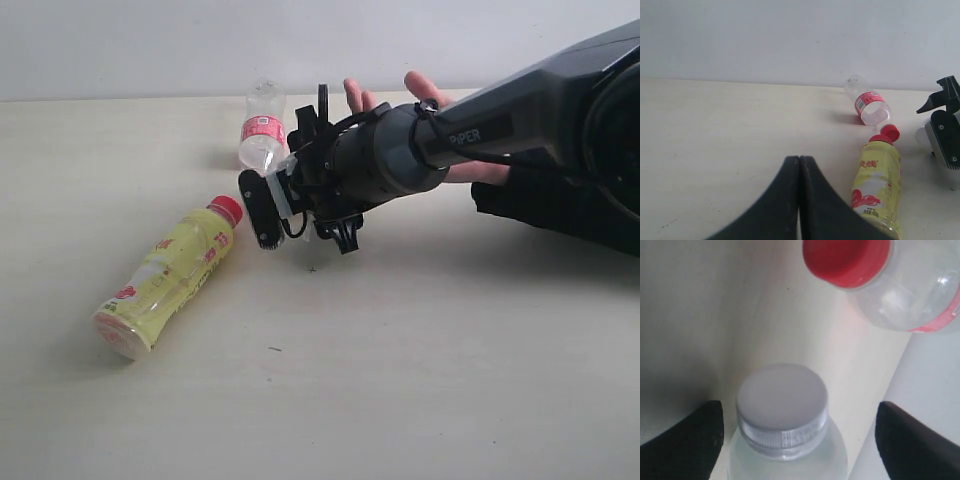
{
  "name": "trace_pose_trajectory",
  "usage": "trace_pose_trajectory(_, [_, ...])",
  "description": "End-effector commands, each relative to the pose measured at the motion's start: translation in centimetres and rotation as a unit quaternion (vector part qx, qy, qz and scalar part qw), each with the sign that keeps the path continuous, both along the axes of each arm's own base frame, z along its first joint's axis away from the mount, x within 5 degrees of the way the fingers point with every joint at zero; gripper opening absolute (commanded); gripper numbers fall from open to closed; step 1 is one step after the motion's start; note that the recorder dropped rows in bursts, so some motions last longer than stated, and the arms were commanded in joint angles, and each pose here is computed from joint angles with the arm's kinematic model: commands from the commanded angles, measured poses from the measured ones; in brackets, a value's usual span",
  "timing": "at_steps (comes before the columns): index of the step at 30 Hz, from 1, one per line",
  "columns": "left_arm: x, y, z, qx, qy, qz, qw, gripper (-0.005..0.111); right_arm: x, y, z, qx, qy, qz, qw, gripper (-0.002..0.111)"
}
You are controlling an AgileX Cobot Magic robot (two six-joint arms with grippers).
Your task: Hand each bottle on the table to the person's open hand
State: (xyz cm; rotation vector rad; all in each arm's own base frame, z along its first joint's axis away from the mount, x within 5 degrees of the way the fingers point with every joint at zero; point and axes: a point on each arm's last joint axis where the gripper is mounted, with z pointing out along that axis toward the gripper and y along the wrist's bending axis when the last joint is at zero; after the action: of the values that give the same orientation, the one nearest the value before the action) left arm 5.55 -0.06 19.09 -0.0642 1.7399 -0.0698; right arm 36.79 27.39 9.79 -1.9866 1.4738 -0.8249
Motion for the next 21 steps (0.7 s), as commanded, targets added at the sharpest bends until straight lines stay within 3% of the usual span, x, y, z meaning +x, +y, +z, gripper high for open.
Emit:
trace_pose_trajectory(1, [-0.02,-0.01,0.01,-0.004,-0.006,0.000,1.000,0.000,0.32,-0.12,-0.06,0.002,-0.003,0.002,1.000,0.078])
trace_pose_trajectory(11, [-0.02,-0.01,0.01,-0.004,-0.006,0.000,1.000,0.000,0.32,-0.20,-0.47,-0.002,0.000,-0.002,1.000,0.044])
trace_pose_trajectory(17, [-0.02,-0.01,0.01,-0.004,-0.006,0.000,1.000,0.000,0.31,-0.21,-0.48,-0.001,0.001,-0.004,1.000,0.002])
trace_pose_trajectory(21, [-0.02,-0.01,0.01,-0.004,-0.006,0.000,1.000,0.000,0.39,-0.47,-0.42,-0.010,-0.005,-0.014,1.000,0.000])
